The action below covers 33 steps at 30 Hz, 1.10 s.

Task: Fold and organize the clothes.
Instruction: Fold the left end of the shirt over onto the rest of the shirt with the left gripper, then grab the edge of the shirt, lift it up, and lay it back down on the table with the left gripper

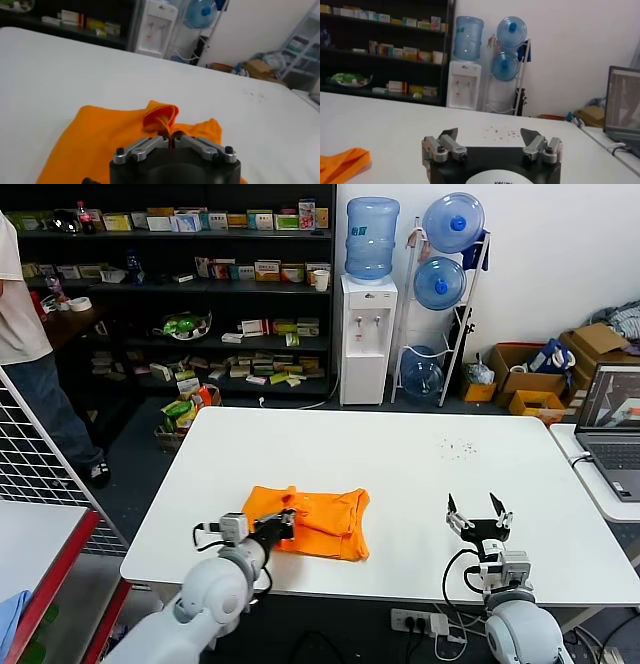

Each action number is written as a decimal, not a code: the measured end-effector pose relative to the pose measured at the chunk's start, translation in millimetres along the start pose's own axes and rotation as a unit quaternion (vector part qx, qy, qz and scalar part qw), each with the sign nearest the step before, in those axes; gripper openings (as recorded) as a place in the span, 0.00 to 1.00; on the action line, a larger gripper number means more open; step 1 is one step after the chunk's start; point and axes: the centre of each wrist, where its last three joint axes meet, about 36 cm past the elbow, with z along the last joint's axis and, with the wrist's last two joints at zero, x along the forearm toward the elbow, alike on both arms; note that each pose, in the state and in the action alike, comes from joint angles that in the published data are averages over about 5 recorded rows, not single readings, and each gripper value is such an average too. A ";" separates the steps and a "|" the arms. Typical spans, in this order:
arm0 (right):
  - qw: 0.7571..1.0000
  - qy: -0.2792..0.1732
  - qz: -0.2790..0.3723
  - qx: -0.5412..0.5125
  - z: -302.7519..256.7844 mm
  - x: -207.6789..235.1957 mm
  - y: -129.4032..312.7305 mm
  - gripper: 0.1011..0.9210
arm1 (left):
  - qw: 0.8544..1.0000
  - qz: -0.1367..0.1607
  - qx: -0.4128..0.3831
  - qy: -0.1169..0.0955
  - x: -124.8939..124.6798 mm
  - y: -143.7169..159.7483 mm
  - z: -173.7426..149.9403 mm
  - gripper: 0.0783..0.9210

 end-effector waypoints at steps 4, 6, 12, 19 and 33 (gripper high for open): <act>1.000 0.000 0.005 0.000 5.5 2.4 0.6 0.88 | 1.000 0.022 0.014 0.000 -14.6 -28.6 3.3 0.04; 1.000 0.000 0.006 0.000 7.4 2.5 1.2 0.88 | 0.999 0.031 0.018 0.000 -21.1 -41.1 4.4 0.04; 1.000 0.001 0.006 0.000 10.1 1.4 4.6 0.88 | 0.999 0.051 0.017 0.003 -37.7 -67.4 10.4 0.05; 1.000 0.004 0.002 0.000 12.9 -1.6 12.1 0.88 | 0.998 0.057 0.007 -0.004 -54.8 -77.4 16.2 0.24; 1.000 0.008 -0.018 0.007 15.5 -2.2 20.8 0.88 | 0.998 0.042 0.009 -0.038 -48.5 -44.5 15.2 0.72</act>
